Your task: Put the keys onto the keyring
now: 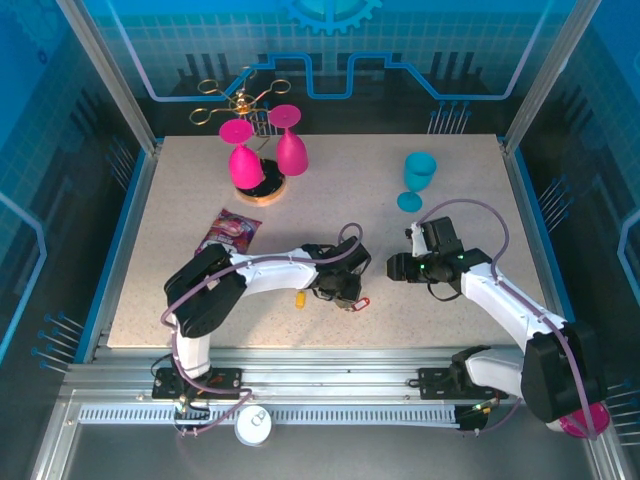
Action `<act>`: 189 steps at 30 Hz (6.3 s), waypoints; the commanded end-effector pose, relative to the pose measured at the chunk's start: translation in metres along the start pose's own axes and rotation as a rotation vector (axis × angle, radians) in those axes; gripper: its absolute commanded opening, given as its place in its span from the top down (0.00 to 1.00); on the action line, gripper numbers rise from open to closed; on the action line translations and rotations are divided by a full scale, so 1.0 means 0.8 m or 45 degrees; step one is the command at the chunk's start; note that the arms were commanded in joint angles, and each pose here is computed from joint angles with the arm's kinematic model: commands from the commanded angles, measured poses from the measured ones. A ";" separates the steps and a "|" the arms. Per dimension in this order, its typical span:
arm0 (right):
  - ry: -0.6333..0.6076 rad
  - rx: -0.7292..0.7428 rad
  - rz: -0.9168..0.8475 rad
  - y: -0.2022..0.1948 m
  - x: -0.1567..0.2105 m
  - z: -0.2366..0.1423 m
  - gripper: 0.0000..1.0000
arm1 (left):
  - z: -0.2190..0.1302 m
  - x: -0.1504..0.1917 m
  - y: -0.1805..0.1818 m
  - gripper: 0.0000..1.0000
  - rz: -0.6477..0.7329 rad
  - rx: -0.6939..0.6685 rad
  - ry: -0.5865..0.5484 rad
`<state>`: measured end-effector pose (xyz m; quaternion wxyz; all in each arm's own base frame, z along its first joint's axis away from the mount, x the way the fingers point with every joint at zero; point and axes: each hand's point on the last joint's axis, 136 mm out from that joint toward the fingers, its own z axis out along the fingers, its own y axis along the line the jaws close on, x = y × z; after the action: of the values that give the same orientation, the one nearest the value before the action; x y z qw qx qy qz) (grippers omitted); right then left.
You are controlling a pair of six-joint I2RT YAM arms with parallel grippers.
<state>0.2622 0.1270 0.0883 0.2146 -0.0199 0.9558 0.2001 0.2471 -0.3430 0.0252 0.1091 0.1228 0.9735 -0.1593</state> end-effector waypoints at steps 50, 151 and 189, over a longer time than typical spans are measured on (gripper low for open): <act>-0.232 -0.099 -0.024 0.005 -0.024 -0.038 0.52 | -0.001 -0.003 -0.024 1.00 0.974 0.143 -0.252; -0.582 -0.293 -1.922 0.170 0.007 -0.060 0.73 | -0.177 -0.001 -0.009 1.00 1.322 0.741 -0.839; -0.655 -0.318 -1.965 0.204 0.046 -0.022 0.74 | -0.166 0.008 -0.006 1.00 1.310 0.748 -0.826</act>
<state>0.2000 0.2685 0.1460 0.4892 -0.6556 0.5661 0.1023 0.2227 -0.2978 0.1458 0.4218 0.5344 0.6401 -0.3562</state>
